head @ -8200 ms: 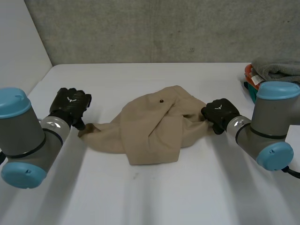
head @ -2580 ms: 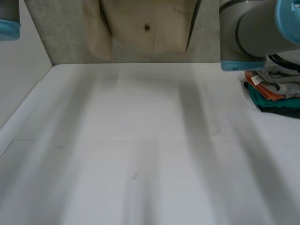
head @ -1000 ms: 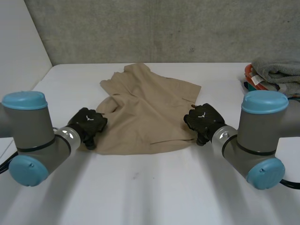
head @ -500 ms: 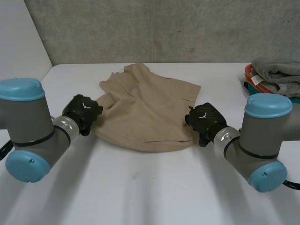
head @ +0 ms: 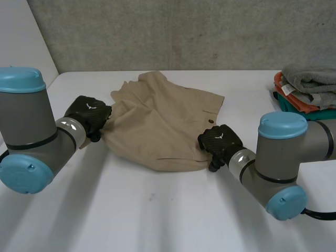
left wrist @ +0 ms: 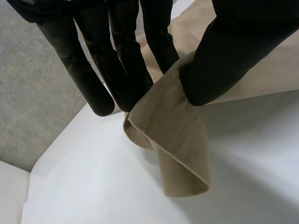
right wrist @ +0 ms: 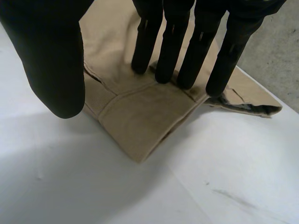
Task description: Fold the laundry.
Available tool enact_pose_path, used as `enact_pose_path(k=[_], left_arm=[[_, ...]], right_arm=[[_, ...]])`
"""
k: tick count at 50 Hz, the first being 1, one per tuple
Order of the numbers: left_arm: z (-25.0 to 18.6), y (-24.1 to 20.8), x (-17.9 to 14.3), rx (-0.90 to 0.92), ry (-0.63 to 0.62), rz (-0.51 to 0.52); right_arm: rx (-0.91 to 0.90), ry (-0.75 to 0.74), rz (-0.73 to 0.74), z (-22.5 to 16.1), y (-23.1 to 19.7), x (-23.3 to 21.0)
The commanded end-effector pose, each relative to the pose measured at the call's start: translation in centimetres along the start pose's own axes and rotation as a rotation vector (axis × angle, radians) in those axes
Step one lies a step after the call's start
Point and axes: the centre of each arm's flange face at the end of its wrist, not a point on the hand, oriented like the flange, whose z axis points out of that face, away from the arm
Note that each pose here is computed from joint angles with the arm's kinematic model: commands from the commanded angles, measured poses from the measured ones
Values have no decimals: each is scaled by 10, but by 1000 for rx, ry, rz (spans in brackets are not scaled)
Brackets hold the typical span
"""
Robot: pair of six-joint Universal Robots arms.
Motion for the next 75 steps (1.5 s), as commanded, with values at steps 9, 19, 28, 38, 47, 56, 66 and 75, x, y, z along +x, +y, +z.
enact_pose_path(k=[9,19,28,38,47,56,66,75], left_arm=[[-22,-6,-12,-9,-6,-68],[-65,12,8,-117,165,-59],[-126,43,44,-311,497,95],[-96,26,18,-215,336,114],[-20,-39,-16,179,87,59],[-33,-186,-113,824,-273,-190],[-56,-220,-149,990,-411,-445],[-22,-152,-107,666,-324,-422]], right_arm=[[20,21,32,0,-6,16],[-76,-104,-98,-52,-28,27],[-372,-368,-375,-132,-11,7],[-239,-245,-347,-113,-27,13],[10,29,-235,-45,-77,36],[710,478,-98,-34,-233,95],[1125,651,-14,-73,-307,110],[882,518,-60,-41,-259,98]])
